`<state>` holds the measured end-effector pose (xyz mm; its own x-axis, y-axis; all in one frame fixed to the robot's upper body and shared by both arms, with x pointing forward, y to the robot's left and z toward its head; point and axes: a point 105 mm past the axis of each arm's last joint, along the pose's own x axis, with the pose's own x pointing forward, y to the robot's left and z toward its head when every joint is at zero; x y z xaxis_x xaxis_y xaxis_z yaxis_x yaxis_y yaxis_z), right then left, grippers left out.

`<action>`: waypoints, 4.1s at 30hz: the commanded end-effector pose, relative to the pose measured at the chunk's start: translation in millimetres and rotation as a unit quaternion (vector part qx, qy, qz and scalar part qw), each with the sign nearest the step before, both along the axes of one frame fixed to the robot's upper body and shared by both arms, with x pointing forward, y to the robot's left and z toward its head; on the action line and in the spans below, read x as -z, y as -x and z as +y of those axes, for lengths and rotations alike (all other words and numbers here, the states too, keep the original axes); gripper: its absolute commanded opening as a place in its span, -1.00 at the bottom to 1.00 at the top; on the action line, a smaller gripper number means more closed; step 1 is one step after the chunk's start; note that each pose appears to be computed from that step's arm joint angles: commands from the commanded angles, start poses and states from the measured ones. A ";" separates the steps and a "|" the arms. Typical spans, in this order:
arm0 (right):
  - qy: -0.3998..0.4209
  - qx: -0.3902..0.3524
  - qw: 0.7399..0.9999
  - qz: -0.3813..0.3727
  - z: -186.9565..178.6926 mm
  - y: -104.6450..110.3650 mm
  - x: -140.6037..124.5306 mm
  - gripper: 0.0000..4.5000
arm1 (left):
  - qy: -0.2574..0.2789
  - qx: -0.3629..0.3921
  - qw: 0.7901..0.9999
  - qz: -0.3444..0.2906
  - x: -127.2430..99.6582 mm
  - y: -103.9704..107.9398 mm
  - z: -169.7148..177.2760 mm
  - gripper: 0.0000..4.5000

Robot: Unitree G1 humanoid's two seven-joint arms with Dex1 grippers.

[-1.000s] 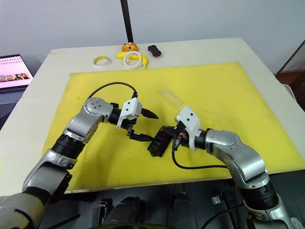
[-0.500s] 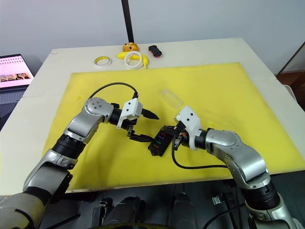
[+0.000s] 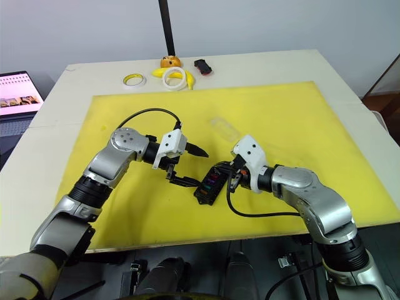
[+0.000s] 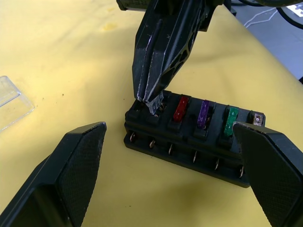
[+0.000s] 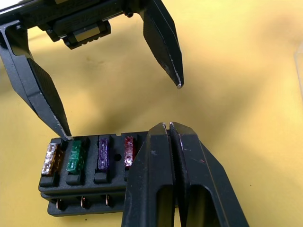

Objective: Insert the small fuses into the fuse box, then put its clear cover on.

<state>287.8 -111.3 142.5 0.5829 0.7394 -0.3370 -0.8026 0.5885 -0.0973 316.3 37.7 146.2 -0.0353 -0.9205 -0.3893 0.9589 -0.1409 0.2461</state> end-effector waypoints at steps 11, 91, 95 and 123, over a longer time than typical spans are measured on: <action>0.015 -0.002 1.000 0.014 5.6 8.4 11.8 -0.95 | 0.006 0.002 1.000 -0.024 -8.5 -1.8 1.6 1.00; 0.023 -0.018 0.999 -0.021 -4.8 5.9 -21.8 -0.98 | 0.012 0.003 1.000 -0.025 -9.9 3.7 6.0 1.00; 0.025 -0.018 0.999 -0.016 -5.8 1.6 -19.1 -0.98 | 0.014 0.002 1.000 -0.025 -10.8 3.3 5.7 1.00; 0.060 -0.032 0.998 -0.001 -7.4 -1.7 -5.5 -0.98 | 0.008 0.009 1.000 -0.027 -10.7 -2.8 2.9 1.00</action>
<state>290.2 -120.5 144.3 0.5414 0.7249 -0.4260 -0.8316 0.5361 -0.1448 318.1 42.6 144.1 -0.0367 -0.9228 -0.3835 0.9582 -0.1414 0.2486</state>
